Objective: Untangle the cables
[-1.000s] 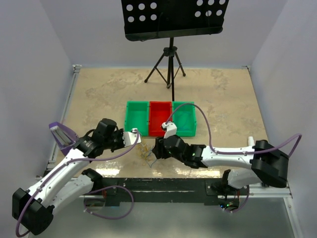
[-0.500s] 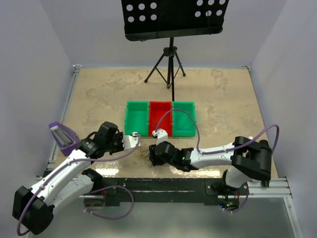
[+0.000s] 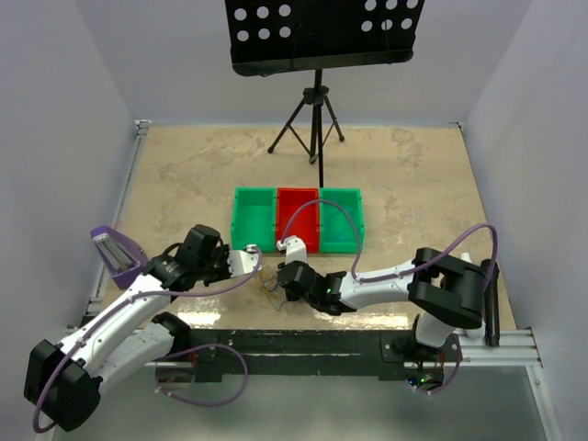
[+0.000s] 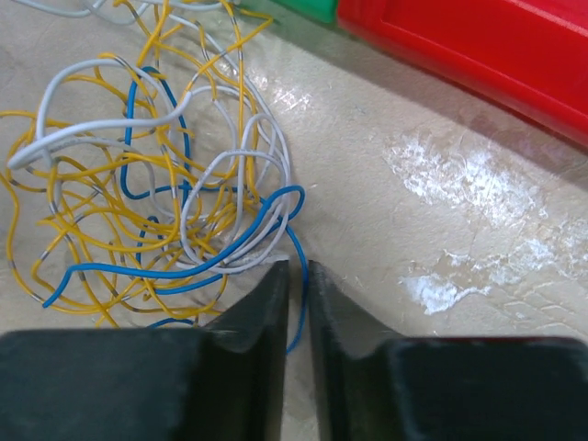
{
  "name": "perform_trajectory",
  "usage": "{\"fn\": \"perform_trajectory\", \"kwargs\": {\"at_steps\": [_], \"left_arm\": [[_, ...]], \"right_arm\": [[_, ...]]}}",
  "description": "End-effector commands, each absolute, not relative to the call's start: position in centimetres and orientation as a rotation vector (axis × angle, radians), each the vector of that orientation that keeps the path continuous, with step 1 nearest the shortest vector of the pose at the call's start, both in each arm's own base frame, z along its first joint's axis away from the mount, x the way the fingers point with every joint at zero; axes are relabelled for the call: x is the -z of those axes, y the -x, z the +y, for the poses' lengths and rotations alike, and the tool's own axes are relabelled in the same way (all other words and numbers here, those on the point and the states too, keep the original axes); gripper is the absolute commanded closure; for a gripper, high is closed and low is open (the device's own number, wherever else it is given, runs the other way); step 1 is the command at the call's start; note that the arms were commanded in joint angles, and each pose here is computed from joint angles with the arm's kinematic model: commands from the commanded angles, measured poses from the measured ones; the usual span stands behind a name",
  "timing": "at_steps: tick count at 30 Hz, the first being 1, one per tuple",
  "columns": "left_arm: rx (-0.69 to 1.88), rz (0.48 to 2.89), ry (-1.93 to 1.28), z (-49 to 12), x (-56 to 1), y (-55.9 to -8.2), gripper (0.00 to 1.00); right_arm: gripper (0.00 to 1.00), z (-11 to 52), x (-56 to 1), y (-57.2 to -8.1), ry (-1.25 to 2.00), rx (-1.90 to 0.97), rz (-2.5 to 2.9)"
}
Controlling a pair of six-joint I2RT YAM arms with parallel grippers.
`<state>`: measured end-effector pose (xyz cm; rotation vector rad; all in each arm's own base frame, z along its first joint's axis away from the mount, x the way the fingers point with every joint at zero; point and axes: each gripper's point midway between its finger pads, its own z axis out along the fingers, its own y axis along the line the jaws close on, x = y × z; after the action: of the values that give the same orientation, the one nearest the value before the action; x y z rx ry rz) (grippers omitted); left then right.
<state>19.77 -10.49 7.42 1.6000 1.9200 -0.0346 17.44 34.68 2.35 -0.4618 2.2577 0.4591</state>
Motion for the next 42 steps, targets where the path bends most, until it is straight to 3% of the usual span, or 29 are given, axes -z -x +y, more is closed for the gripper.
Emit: {"fn": "perform_trajectory", "kwargs": {"at_steps": [1, 3, 7, 13, 20, 26, 42], "left_arm": [[0.035, 1.876, -1.577, -11.3, -8.7, -20.9, 1.00], [0.030, 1.869, -1.540, -11.5, -9.5, -21.4, 1.00], [0.010, 1.852, -1.399, -12.0, -12.8, -23.0, 1.00], [0.030, 1.779, -1.283, -12.7, -18.1, -23.5, 1.00], [0.056, 1.862, -1.626, -10.3, -12.1, -18.5, 1.00], [-0.166, 1.990, -1.922, -4.0, -5.8, -14.9, 1.00], [-0.282, 2.002, -2.005, -1.6, -4.1, -14.0, 1.00]], "right_arm": [[0.90, 35.4, -3.4, -17.7, 0.438, -0.497, 2.223], [1.00, 35.1, -3.6, -17.3, 0.416, -0.511, 2.228], [1.00, 33.6, -7.2, -17.5, 0.267, -0.533, 2.195], [1.00, 27.2, -18.2, -19.3, -0.192, -0.564, 2.017], [1.00, 19.1, -24.6, -20.1, -0.501, -0.453, 1.851], [1.00, 14.3, -28.4, -20.6, -0.622, -0.318, 1.719], [1.00, 3.6, -42.7, -21.4, -0.811, -0.145, 1.356]]}}
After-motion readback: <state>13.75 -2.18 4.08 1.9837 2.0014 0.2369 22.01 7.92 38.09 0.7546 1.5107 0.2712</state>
